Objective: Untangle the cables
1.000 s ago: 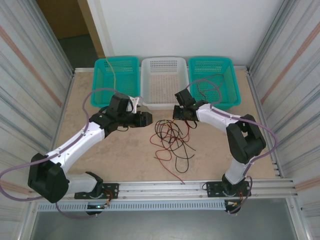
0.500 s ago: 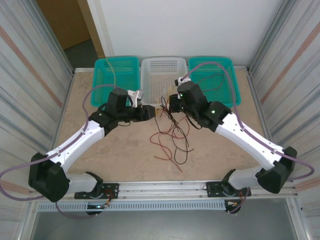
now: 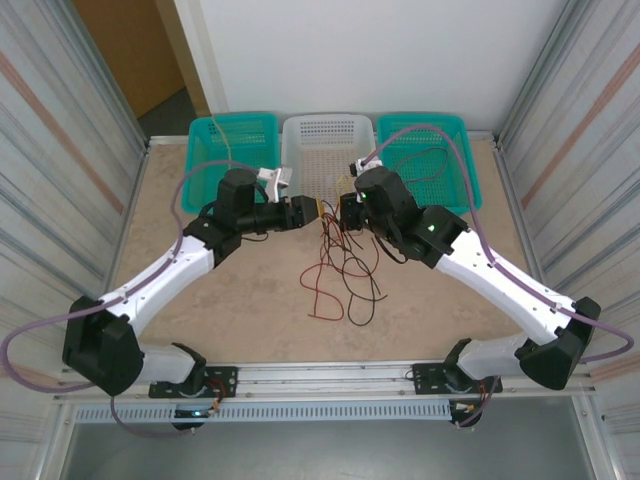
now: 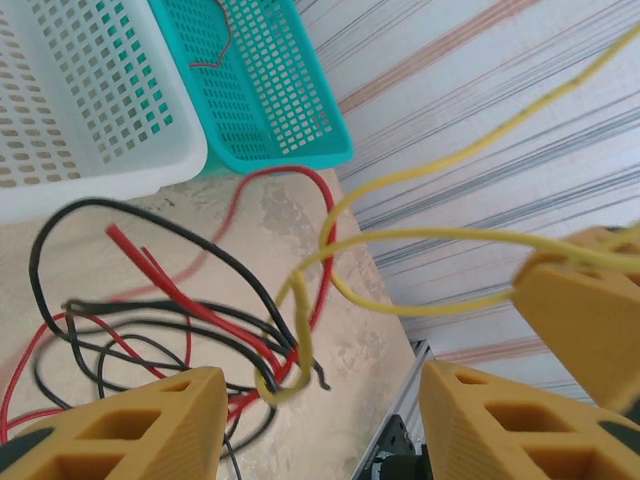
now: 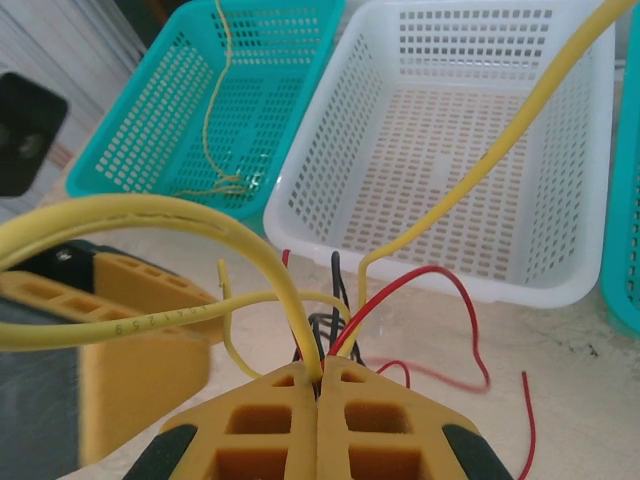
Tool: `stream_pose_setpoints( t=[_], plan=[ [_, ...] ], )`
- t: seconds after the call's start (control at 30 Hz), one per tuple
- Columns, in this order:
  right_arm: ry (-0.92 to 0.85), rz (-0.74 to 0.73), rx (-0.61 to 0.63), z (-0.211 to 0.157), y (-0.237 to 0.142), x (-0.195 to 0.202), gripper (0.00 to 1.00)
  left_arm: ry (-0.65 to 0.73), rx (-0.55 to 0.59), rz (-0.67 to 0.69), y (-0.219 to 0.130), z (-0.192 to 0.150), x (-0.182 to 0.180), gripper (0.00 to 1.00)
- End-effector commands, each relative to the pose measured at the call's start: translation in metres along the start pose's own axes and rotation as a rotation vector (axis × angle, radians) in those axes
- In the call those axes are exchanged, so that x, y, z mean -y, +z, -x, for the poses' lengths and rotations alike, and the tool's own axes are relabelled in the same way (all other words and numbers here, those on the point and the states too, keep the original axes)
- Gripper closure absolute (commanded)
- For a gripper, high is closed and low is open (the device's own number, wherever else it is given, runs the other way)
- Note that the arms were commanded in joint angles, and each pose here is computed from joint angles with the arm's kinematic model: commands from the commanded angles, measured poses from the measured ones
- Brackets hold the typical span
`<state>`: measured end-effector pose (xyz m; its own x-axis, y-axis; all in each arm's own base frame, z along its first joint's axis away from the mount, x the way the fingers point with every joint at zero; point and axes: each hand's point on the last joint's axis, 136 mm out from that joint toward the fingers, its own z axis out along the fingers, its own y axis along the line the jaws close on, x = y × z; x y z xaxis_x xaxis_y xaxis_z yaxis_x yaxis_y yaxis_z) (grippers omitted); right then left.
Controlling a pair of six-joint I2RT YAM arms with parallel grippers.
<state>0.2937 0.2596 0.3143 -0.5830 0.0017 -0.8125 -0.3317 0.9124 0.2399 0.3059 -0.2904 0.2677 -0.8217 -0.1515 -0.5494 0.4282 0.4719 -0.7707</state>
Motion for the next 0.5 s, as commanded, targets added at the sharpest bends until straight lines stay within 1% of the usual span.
stream_pose_setpoints(
  t=[0.0, 0.03, 0.07, 0.13, 0.23, 0.3, 0.4, 0.47],
  plan=[
    [-0.010, 0.028, 0.039, 0.014, -0.010, -0.009, 1.00, 0.010, 0.011, 0.005, 0.006, 0.011, -0.003, 0.50],
    [-0.008, 0.030, 0.038, 0.013, -0.010, -0.009, 1.00, 0.007, 0.019, -0.001, 0.007, 0.013, -0.004, 0.53],
    [-0.005, 0.031, 0.037, 0.012, -0.011, -0.008, 1.00, 0.002, 0.030, -0.004, 0.009, 0.016, -0.005, 0.59],
    [0.000, 0.029, 0.038, 0.011, -0.011, -0.007, 1.00, -0.008, 0.054, -0.020, 0.010, 0.021, -0.005, 0.72],
    [0.041, 0.009, 0.038, 0.009, -0.012, 0.004, 1.00, -0.021, 0.097, -0.035, 0.009, 0.028, -0.006, 1.00],
    [0.116, -0.026, 0.041, 0.010, -0.014, 0.025, 1.00, -0.030, 0.141, -0.042, 0.005, 0.033, -0.007, 1.00],
    [0.284, -0.075, 0.043, 0.006, -0.018, 0.068, 1.00, -0.051, 0.271, -0.061, -0.015, 0.042, -0.010, 1.00],
    [0.395, -0.105, 0.039, 0.000, -0.023, 0.097, 1.00, -0.101, 0.375, -0.070, -0.033, 0.050, -0.018, 1.00]
  ],
)
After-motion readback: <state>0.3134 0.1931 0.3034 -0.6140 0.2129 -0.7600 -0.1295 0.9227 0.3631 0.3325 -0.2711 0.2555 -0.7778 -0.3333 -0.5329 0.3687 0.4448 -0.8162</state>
